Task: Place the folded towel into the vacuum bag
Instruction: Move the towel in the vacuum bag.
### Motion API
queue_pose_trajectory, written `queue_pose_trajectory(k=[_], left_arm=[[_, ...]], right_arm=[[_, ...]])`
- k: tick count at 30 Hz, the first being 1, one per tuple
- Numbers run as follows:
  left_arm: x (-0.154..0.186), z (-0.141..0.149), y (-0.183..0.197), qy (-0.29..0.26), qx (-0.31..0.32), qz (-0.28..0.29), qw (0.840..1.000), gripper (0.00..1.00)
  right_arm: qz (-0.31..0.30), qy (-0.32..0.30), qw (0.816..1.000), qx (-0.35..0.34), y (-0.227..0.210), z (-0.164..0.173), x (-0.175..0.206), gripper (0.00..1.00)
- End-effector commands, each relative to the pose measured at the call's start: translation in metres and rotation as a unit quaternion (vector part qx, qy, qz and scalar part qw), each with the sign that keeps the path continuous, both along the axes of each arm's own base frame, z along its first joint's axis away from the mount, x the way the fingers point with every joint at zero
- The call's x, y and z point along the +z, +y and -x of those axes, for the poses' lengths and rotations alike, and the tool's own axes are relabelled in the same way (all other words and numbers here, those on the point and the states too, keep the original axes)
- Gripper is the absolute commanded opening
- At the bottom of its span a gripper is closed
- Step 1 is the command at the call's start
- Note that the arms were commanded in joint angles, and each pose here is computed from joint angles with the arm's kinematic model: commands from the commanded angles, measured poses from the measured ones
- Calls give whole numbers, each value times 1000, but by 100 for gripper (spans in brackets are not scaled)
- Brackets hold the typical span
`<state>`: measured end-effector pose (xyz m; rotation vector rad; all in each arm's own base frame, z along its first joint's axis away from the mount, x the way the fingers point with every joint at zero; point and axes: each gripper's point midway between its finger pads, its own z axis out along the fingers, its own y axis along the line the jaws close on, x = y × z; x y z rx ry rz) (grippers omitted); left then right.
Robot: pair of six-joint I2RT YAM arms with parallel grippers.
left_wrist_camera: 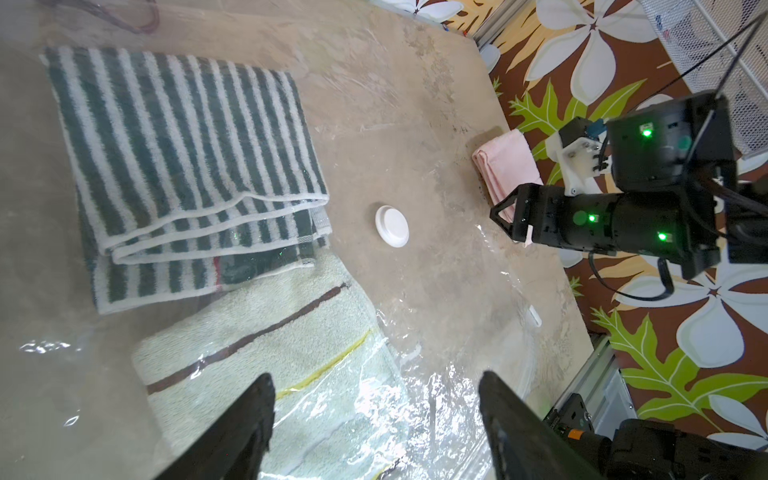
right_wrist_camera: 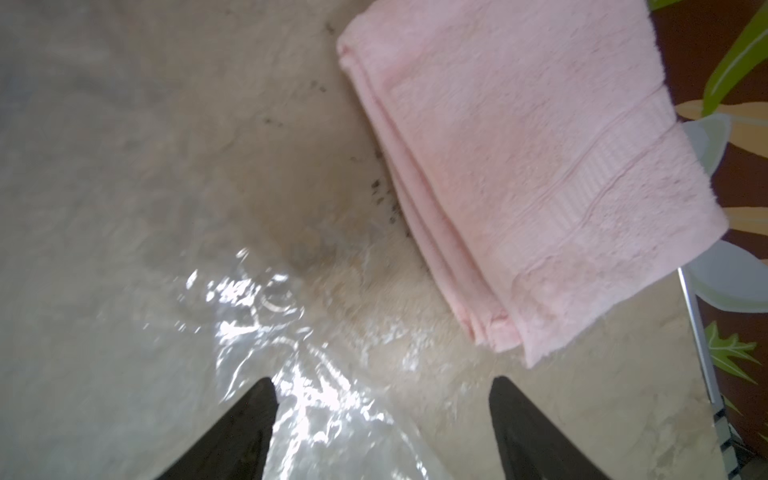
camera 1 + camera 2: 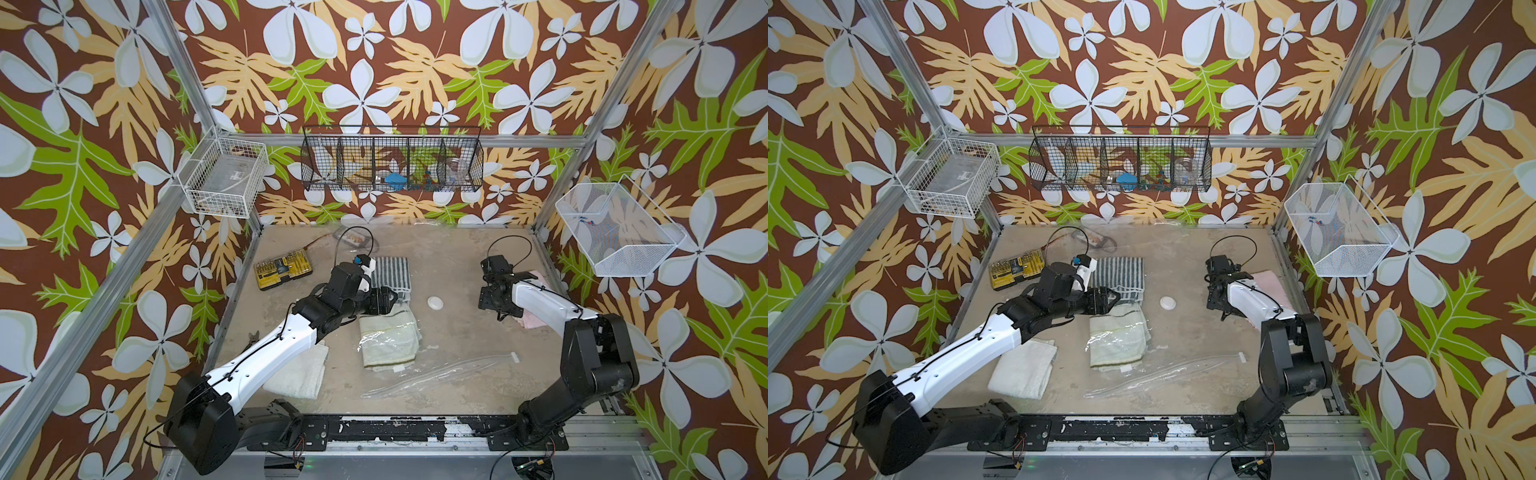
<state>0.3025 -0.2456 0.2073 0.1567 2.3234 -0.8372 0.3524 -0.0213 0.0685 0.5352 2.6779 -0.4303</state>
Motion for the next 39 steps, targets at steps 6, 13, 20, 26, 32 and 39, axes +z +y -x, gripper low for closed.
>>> queue_pose_trajectory(k=[6, 13, 20, 26, 32, 39], left_arm=[[7, -4, -9, -20, -20, 8, 1000, 79], [2, -4, -13, -12, -27, 11, 1000, 79], [4, -5, -13, -12, -25, 13, 1000, 79], [8, -3, -8, -18, -14, 12, 1000, 79], [5, 1, -4, -13, -9, 11, 1000, 79], [3, 0, 0, -10, 4, 14, 1000, 78]], right_arm=[[22, 12, 999, -47, -35, -28, -22, 81], [-73, 31, 995, -64, -42, -34, -63, 60], [-131, 3, 991, -32, -24, -47, -54, 19], [-171, -70, 983, 11, -1, -62, -5, 4], [-152, -88, 981, 88, 32, -51, 45, 1], [-191, -51, 961, 193, 136, -23, 47, 1]])
